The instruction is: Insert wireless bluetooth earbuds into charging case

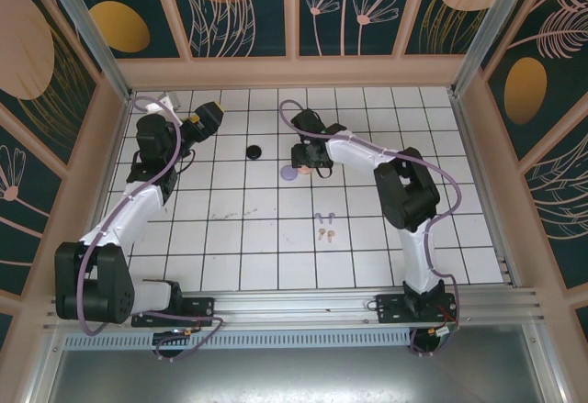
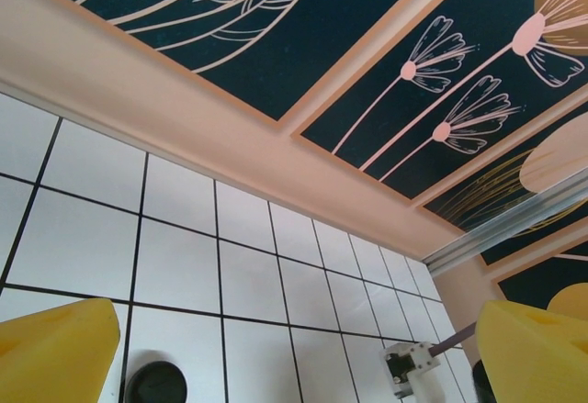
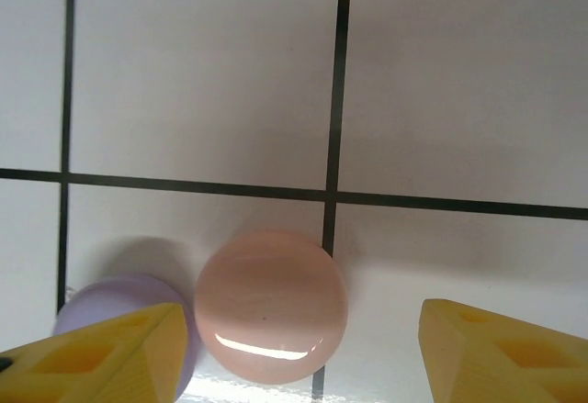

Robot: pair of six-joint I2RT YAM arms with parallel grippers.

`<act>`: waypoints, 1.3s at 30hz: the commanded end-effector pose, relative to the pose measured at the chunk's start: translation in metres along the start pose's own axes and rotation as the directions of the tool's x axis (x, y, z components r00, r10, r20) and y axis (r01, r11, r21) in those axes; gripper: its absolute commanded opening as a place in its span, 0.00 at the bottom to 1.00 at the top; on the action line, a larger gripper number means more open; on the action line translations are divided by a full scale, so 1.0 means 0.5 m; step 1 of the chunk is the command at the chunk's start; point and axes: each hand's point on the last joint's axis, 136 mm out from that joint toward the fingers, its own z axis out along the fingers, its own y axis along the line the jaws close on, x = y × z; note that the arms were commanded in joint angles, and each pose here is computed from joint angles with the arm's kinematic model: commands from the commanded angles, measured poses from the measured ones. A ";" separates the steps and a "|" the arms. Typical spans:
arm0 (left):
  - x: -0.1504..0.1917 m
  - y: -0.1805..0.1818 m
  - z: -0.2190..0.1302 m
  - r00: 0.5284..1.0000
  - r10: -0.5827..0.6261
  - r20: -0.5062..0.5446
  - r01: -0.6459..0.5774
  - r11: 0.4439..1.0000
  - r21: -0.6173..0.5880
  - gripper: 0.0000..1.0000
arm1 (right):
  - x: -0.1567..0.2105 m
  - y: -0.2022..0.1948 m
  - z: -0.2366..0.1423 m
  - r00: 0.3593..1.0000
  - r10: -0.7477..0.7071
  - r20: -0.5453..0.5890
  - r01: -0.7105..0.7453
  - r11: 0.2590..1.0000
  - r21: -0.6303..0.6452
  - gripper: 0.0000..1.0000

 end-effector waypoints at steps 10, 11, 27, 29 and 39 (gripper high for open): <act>0.002 -0.007 -0.010 0.999 0.043 0.005 -0.043 0.999 0.016 0.99 | 0.018 -0.008 0.031 0.999 -0.015 -0.052 0.016 1.000 0.007 0.66; 0.004 -0.008 -0.010 0.999 0.043 0.003 -0.043 0.999 0.020 0.99 | 0.018 -0.006 0.032 0.998 -0.016 -0.054 0.016 1.000 0.002 0.66; 0.010 -0.013 -0.009 0.999 0.043 -0.007 -0.043 0.998 0.043 0.99 | 0.031 0.001 0.049 0.996 -0.025 -0.080 0.024 1.000 -0.018 0.68; 0.010 -0.013 -0.009 0.999 0.042 -0.006 -0.042 0.998 0.046 0.99 | 0.031 -0.001 0.047 0.996 -0.025 -0.080 0.024 1.000 -0.015 0.68; 0.014 -0.014 -0.008 0.999 0.045 -0.011 -0.044 0.997 0.057 0.99 | 0.001 0.003 0.007 0.999 -0.014 -0.031 0.013 0.999 -0.031 0.69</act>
